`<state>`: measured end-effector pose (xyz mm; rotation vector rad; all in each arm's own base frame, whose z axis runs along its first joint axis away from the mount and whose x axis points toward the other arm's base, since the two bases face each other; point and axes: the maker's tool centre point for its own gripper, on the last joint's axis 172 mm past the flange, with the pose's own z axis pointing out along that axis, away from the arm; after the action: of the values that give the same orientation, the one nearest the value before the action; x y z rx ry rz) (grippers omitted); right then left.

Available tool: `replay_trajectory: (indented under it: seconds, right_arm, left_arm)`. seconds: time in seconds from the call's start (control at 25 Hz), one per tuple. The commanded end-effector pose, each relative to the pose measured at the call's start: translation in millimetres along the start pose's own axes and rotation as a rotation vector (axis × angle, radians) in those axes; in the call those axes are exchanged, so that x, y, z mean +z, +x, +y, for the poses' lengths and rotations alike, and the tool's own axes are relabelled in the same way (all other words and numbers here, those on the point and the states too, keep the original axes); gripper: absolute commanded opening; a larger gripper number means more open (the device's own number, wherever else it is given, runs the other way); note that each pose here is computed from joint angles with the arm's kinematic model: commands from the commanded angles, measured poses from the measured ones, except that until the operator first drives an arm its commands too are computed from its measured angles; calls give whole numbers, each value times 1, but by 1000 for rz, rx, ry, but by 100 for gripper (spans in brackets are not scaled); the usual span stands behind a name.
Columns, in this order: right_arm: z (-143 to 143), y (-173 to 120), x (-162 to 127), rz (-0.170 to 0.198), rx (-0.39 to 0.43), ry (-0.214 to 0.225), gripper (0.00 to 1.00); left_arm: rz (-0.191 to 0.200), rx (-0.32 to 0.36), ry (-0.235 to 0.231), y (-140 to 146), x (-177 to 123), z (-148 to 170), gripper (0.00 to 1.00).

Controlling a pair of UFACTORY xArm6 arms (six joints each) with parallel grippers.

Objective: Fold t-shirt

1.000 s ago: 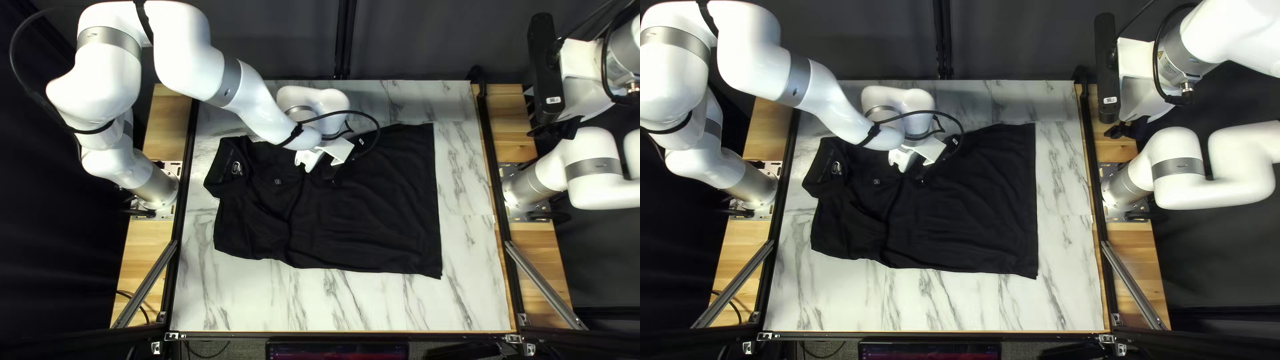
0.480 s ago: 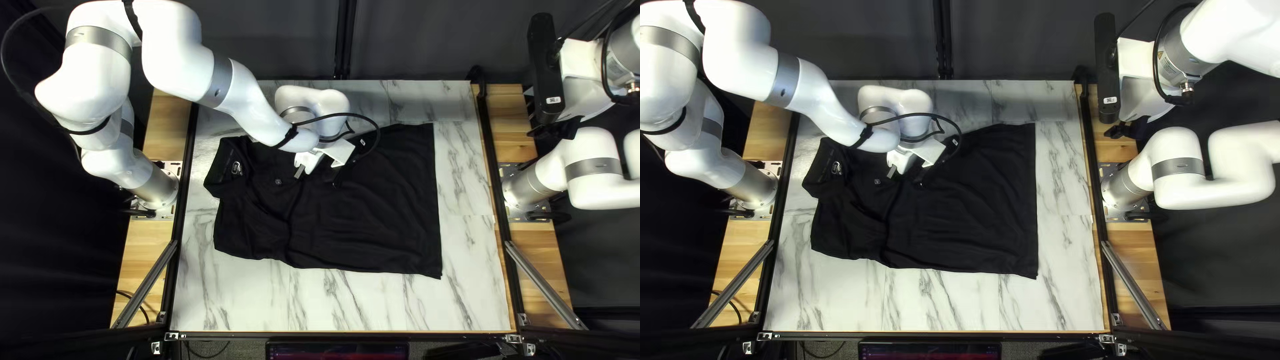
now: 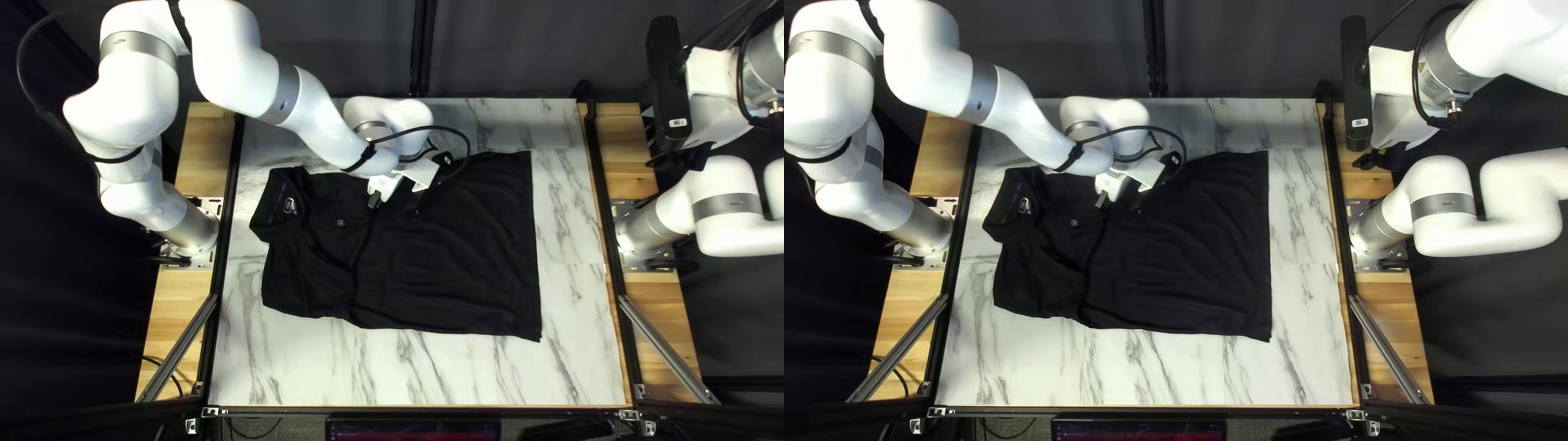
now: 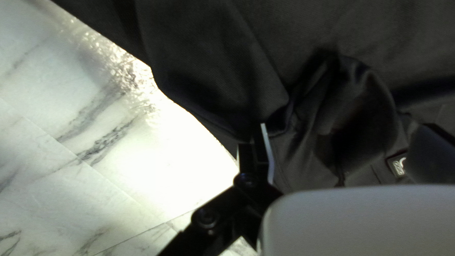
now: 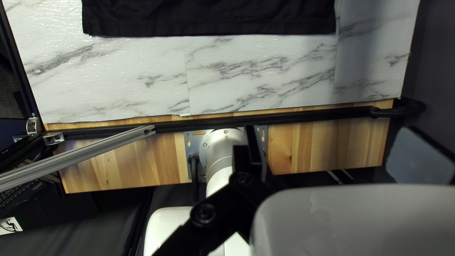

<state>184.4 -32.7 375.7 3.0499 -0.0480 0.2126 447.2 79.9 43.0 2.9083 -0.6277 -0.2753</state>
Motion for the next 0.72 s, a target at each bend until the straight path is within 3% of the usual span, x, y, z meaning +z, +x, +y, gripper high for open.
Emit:
replay_trajectory:
  seconds: [0.04, 0.28, 0.52, 0.72]
  right_arm:
    - [0, 0, 0, 0, 0, 0, 100]
    - [0, 0, 0, 0, 0, 0, 100]
    - [0, 0, 0, 0, 0, 0, 100]
    - [0, 0, 0, 0, 0, 0, 100]
  left_arm:
    - [2, 2, -1, 1, 2, 3, 89]
    - [12, -4, 12, 4, 1, 13, 77]
    - [12, -6, 10, -4, 5, 26, 74]
    - [11, 0, -2, -4, 7, 26, 77]
